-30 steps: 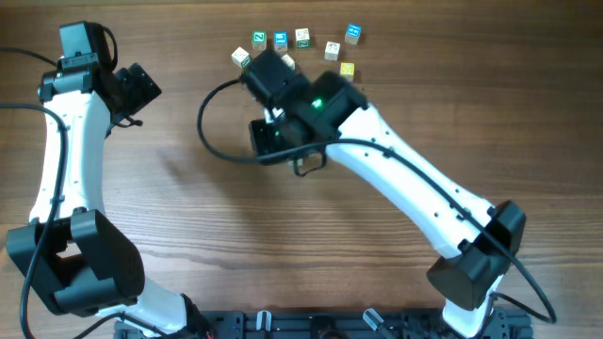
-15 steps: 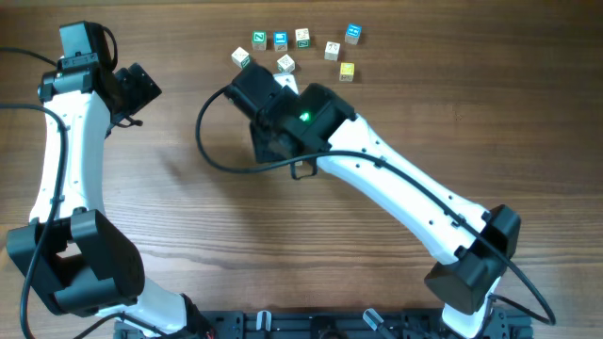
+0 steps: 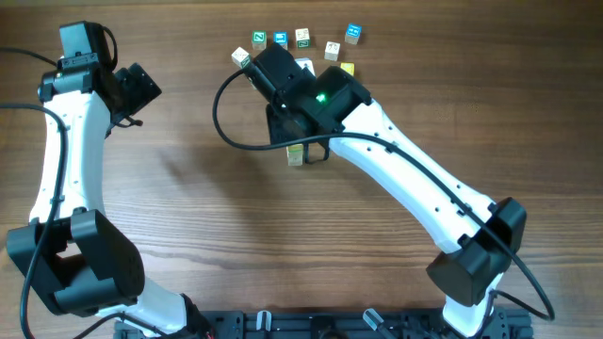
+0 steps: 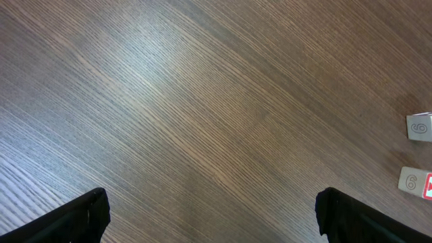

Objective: Form a tower
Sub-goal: 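Lower the yellow C block onto the airplane block top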

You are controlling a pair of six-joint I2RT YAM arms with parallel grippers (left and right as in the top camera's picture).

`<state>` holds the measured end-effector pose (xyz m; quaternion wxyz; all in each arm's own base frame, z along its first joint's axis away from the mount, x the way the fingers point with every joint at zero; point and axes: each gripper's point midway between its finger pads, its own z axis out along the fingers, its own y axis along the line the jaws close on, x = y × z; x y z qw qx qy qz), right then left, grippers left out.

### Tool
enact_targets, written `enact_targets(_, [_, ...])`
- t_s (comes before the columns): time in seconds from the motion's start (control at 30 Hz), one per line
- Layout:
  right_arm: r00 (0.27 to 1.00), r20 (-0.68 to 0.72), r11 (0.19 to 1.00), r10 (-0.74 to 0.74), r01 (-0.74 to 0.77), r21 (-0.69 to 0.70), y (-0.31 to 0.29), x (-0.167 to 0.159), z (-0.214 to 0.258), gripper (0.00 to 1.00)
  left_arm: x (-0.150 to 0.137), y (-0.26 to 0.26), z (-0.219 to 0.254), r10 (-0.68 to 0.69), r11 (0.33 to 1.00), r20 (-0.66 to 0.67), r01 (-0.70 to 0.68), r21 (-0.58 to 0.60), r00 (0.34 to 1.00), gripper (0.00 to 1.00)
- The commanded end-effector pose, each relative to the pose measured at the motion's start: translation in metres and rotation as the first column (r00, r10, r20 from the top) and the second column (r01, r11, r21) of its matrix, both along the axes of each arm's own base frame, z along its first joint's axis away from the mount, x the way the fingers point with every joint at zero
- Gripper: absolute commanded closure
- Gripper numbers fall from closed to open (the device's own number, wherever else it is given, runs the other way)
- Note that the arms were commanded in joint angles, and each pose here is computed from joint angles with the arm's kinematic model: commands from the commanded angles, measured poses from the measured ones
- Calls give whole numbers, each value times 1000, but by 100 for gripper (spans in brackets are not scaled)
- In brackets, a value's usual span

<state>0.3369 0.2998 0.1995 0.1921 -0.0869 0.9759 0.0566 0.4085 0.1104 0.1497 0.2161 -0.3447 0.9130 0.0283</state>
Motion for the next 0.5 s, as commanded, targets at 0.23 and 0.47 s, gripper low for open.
enact_targets(0.23, [1000,4,1000,2,-2,-1,3,19,-14,82,2,3,13,-3,1000,28,3,20,1000,0])
enact_targets(0.47, [1000,0,1000,-12,12,-5,-2,24,-20,82,2,3,13,-3,1000,29,3,20,1000,0])
